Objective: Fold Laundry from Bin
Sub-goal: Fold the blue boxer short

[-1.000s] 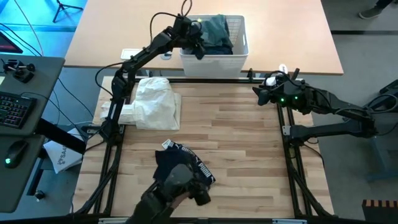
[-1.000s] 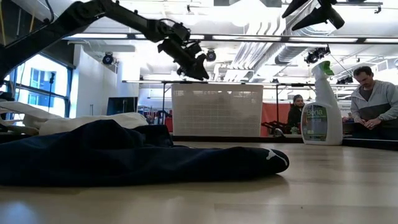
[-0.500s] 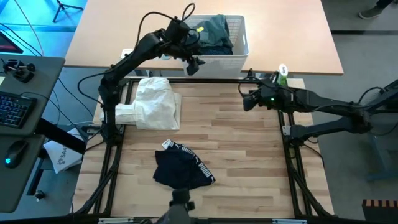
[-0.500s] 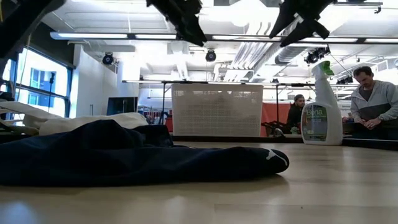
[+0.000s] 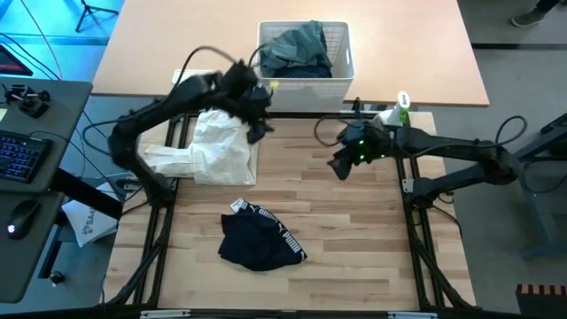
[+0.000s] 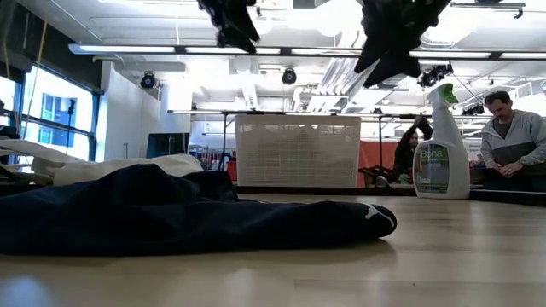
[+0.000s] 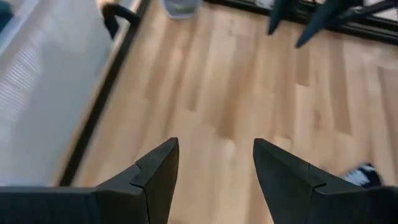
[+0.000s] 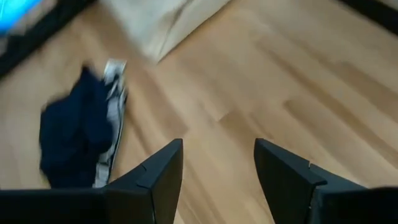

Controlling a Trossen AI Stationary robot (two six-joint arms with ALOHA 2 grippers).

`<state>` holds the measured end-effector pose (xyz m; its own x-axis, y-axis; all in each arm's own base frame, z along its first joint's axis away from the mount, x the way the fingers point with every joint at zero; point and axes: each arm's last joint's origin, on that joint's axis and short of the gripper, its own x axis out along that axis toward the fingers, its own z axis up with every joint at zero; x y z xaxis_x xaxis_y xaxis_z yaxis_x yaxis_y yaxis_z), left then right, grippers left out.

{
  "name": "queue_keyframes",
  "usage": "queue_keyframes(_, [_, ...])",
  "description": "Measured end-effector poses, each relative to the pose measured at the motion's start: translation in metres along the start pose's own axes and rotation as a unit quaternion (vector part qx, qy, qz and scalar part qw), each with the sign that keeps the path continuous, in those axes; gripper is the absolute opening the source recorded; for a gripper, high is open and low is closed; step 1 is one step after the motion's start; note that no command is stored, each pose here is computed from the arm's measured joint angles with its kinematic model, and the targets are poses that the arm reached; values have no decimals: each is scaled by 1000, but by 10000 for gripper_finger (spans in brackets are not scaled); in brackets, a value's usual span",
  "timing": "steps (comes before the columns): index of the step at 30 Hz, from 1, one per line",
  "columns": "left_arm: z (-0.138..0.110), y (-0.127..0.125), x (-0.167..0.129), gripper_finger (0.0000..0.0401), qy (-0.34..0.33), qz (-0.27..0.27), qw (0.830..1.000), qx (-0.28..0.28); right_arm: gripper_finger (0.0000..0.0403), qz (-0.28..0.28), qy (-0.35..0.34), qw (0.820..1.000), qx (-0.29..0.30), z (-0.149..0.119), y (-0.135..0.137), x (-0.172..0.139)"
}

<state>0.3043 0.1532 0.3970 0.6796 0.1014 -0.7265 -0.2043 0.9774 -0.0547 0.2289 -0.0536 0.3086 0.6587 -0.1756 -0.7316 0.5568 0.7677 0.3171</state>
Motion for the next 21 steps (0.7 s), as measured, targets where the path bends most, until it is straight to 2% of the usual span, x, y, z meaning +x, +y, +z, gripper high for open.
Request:
queue_keyframes(3, [-17,-33,-5,192,14,3,1000,-16,187,28,28,997,-59,-2,6,15])
queue_keyframes(6, [-37,-63,-4,192,38,2,998,-51,184,77,23,993,-82,-15,11,35])
queue_keyframes(11, [-76,-107,-3,192,82,-8,985,-149,181,147,16,988,-54,-64,9,72])
queue_keyframes(14, [-103,-131,3,192,118,6,968,-222,181,158,35,987,-21,-89,8,81])
queue_keyframes(18, [-141,-153,18,192,186,30,924,-333,181,174,65,983,-13,-110,18,81])
queue_keyframes(21, [-168,-156,37,192,227,64,892,-385,181,177,60,982,-22,-118,28,78])
